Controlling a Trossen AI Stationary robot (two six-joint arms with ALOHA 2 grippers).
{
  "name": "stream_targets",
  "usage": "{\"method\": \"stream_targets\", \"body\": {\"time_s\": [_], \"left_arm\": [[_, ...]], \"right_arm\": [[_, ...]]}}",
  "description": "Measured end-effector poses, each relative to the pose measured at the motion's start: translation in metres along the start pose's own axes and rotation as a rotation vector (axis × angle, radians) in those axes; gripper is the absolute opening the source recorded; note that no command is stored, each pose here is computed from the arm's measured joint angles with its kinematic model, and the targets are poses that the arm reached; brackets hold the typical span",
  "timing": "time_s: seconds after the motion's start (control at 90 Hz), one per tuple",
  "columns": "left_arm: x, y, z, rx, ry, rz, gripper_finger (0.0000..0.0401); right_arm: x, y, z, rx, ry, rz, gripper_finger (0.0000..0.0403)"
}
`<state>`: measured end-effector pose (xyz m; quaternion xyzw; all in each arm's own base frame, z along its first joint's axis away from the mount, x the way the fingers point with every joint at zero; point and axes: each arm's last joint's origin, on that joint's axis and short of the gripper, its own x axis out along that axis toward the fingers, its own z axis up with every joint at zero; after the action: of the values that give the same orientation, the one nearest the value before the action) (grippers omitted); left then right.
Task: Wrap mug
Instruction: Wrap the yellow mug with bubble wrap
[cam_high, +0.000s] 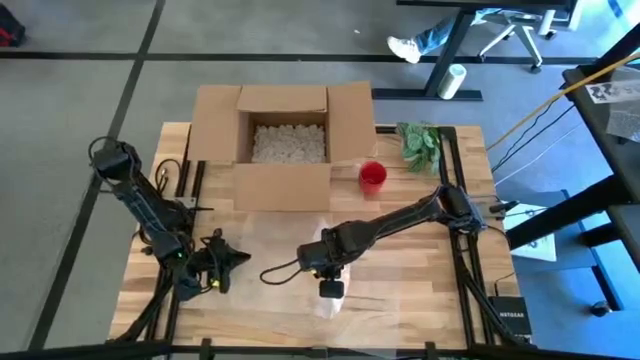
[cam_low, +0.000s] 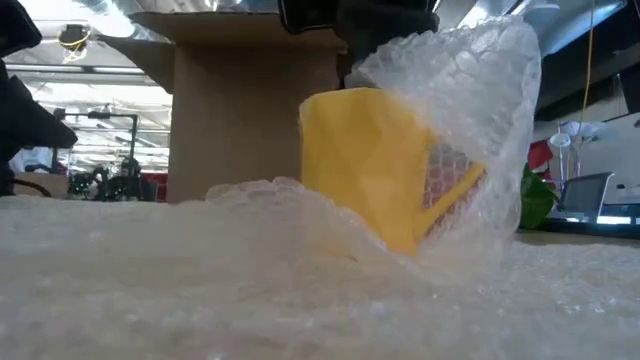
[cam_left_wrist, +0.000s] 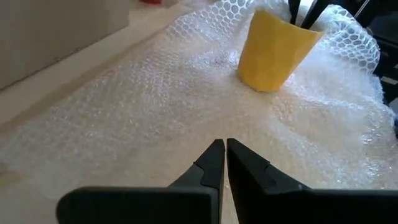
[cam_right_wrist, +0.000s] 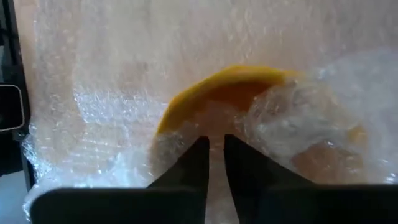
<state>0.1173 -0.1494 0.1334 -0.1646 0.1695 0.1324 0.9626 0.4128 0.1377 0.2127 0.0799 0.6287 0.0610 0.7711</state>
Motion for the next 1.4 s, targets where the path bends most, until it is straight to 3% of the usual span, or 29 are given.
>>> {"method": "stream_targets", "body": {"time_s": [0.5, 0.833, 0.989, 1.167, 1.278, 1.4], "left_arm": [[0.000, 0.001, 0.000, 0.009, 0.003, 0.007, 0.0000], [-0.001, 0.005, -0.002, -0.018, 0.028, 0.025, 0.0000], [-0.004, 0.007, -0.005, -0.040, 0.067, 0.020, 0.0000], [-0.011, 0.006, -0.009, -0.024, 0.070, -0.013, 0.0000], [-0.014, 0.007, -0.011, -0.021, 0.074, -0.015, 0.0000], [-0.016, 0.014, -0.014, -0.032, 0.084, 0.019, 0.0000]], "right_arm": [[-0.032, 0.003, -0.004, 0.022, -0.056, 0.021, 0.0049], [-0.071, 0.009, -0.027, 0.055, -0.054, -0.109, 0.0049], [-0.104, 0.041, -0.052, 0.050, -0.169, -0.146, 0.0049], [-0.136, 0.085, -0.099, 0.097, -0.346, -0.216, 0.0049], [-0.133, 0.103, -0.135, 0.189, -0.445, -0.264, 0.0049], [-0.100, 0.110, -0.174, 0.334, -0.471, -0.268, 0.0049]]}}
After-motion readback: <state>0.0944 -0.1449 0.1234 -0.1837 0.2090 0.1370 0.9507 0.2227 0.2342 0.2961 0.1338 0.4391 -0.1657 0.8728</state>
